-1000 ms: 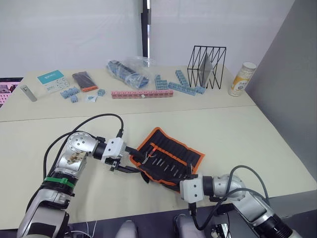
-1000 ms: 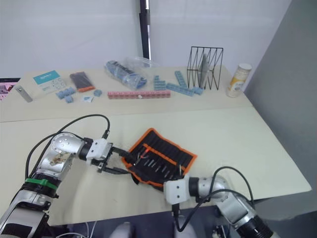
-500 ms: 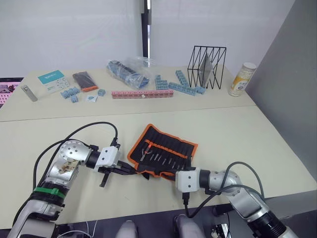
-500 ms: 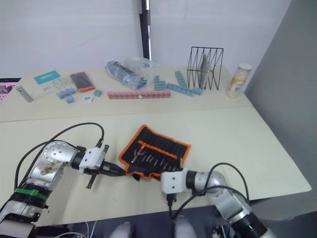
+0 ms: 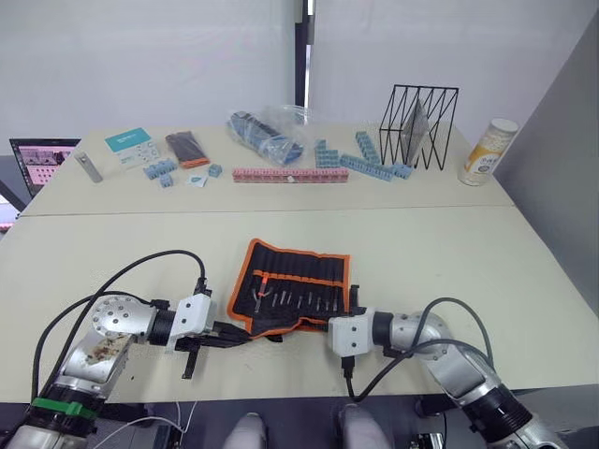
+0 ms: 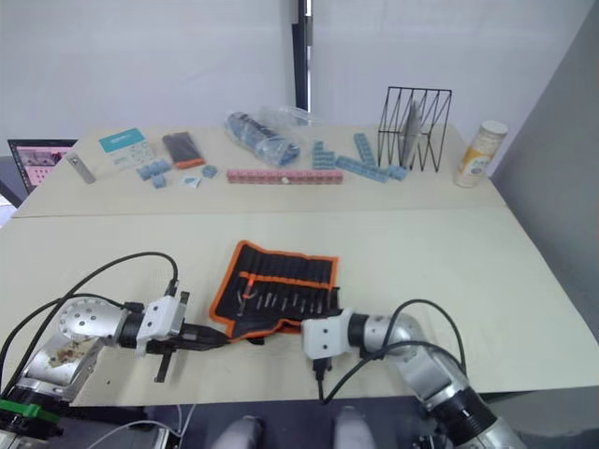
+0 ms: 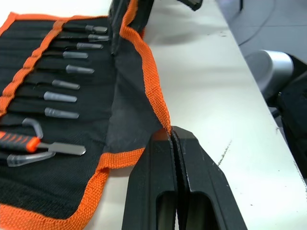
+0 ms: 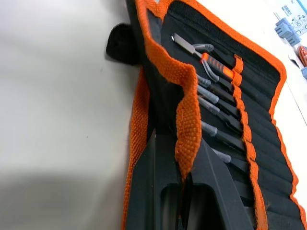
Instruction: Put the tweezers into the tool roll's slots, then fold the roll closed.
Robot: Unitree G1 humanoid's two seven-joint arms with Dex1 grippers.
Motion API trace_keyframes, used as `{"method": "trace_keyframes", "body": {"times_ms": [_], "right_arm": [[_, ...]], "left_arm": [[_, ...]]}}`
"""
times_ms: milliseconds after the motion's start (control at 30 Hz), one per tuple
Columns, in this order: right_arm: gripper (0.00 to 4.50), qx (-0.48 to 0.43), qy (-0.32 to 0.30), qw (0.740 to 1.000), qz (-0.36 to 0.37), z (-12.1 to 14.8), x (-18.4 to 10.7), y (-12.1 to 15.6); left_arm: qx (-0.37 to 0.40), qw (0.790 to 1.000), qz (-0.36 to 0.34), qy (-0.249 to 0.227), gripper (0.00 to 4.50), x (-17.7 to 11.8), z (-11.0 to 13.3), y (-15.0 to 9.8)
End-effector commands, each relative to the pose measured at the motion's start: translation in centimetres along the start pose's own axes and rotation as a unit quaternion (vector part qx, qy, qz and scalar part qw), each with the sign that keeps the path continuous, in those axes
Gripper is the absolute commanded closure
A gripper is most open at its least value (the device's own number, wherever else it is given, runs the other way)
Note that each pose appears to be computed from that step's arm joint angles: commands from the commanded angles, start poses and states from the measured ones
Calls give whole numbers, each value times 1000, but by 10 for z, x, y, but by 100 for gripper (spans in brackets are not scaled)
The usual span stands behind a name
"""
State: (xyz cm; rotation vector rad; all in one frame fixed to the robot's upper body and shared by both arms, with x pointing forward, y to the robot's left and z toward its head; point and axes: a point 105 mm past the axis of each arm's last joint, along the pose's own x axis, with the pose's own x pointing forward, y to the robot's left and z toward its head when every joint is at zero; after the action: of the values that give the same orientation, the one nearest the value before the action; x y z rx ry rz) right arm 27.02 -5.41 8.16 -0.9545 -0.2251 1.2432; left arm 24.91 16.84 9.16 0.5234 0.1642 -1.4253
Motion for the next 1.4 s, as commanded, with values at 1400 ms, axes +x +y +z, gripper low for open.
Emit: {"method": "trace_keyframes", "body": {"times_ms": [1400], "right_arm": [[450,26,46,998,-28,-24,-18,-37]], "left_arm": [[-43,992,116,-1,446,14,3,58]]}}
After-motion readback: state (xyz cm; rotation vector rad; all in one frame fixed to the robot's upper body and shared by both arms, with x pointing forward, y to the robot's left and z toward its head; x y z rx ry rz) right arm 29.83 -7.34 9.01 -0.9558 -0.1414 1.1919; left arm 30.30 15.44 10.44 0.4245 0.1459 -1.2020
